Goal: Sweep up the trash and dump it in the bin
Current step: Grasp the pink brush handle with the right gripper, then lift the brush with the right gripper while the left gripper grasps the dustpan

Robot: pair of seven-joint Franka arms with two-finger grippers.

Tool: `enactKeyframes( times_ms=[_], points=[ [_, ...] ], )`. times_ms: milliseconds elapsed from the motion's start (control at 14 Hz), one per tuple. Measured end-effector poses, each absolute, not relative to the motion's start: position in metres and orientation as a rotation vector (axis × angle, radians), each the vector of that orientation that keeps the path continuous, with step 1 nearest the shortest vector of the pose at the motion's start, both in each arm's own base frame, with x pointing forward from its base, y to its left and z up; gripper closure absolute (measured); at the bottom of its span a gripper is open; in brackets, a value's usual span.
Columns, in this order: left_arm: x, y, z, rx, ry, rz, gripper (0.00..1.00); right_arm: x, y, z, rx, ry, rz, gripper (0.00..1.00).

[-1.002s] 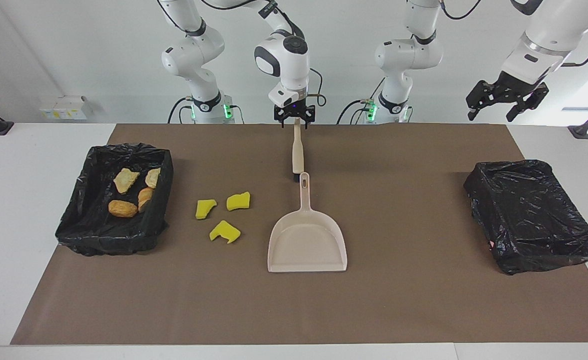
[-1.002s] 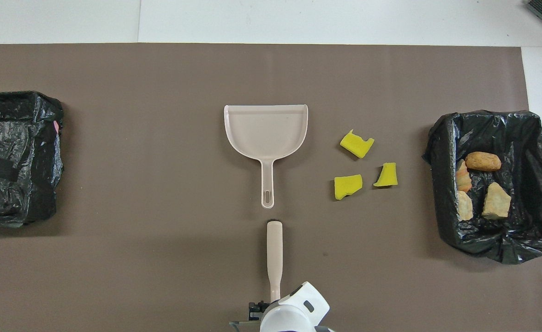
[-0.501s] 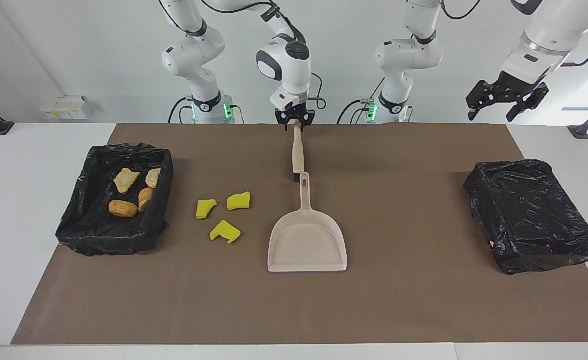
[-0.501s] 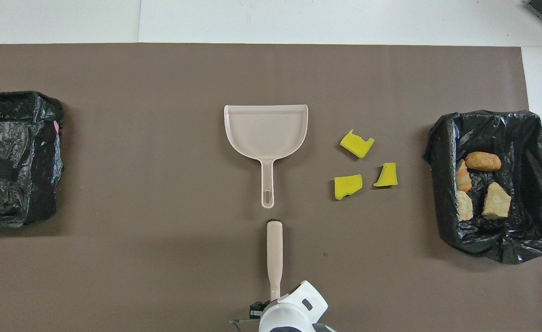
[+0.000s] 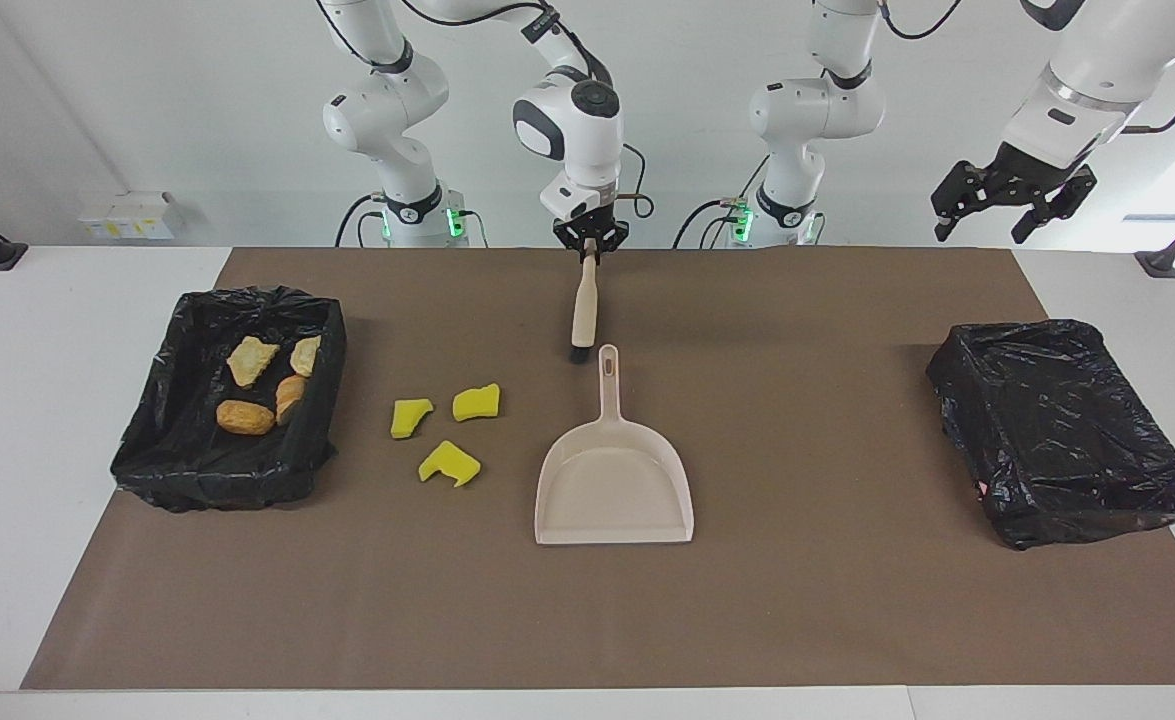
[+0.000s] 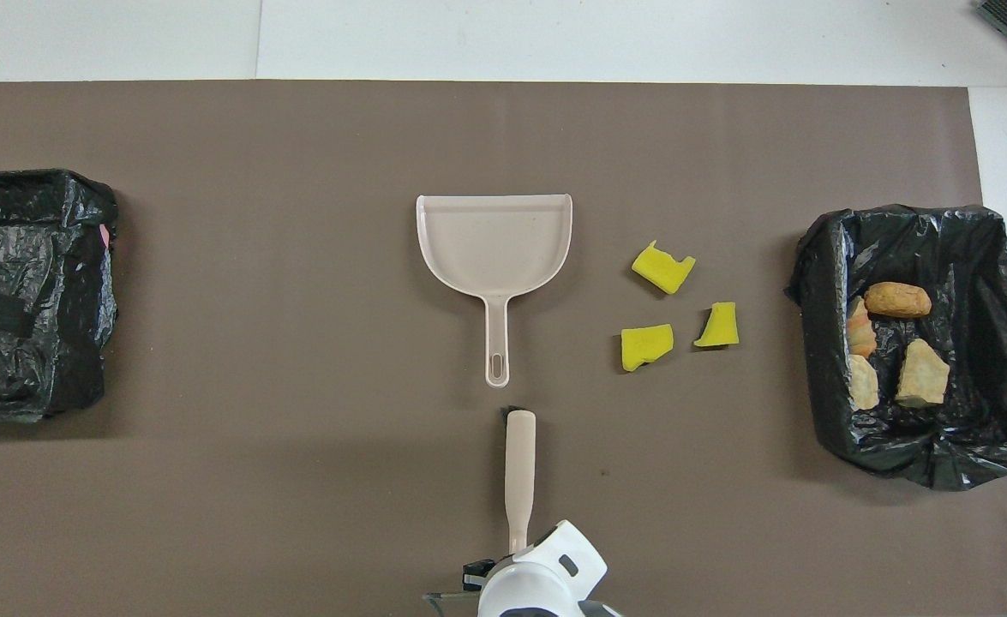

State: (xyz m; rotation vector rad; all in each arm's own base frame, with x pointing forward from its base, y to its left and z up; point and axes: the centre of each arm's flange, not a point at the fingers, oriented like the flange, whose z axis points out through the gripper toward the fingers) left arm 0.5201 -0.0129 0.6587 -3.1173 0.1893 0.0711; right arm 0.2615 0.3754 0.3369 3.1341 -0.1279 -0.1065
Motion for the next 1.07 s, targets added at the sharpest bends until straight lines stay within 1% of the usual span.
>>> enactKeyframes(
  times_ms=[286, 573, 787, 1074],
  points=[
    [0.520, -0.013, 0.659, -3.117, 0.189, 0.072, 0.00, 0.274, 0.381, 0.357, 3.131, -0.151, -0.120, 0.74],
    [0.519, -0.024, 0.655, -3.119, 0.222, 0.088, 0.00, 0.310, 0.350, 0.402, 3.056, -0.293, -0.209, 0.74],
    [0.516, -0.070, 0.642, -3.147, 0.347, 0.115, 0.00, 0.343, 0.305, 0.432, 2.993, -0.354, -0.288, 0.74],
    [0.520, -0.150, 0.609, -3.227, 0.335, 0.014, 0.00, 0.385, 0.238, 0.427, 2.910, -0.388, -0.302, 0.74]
  ],
)
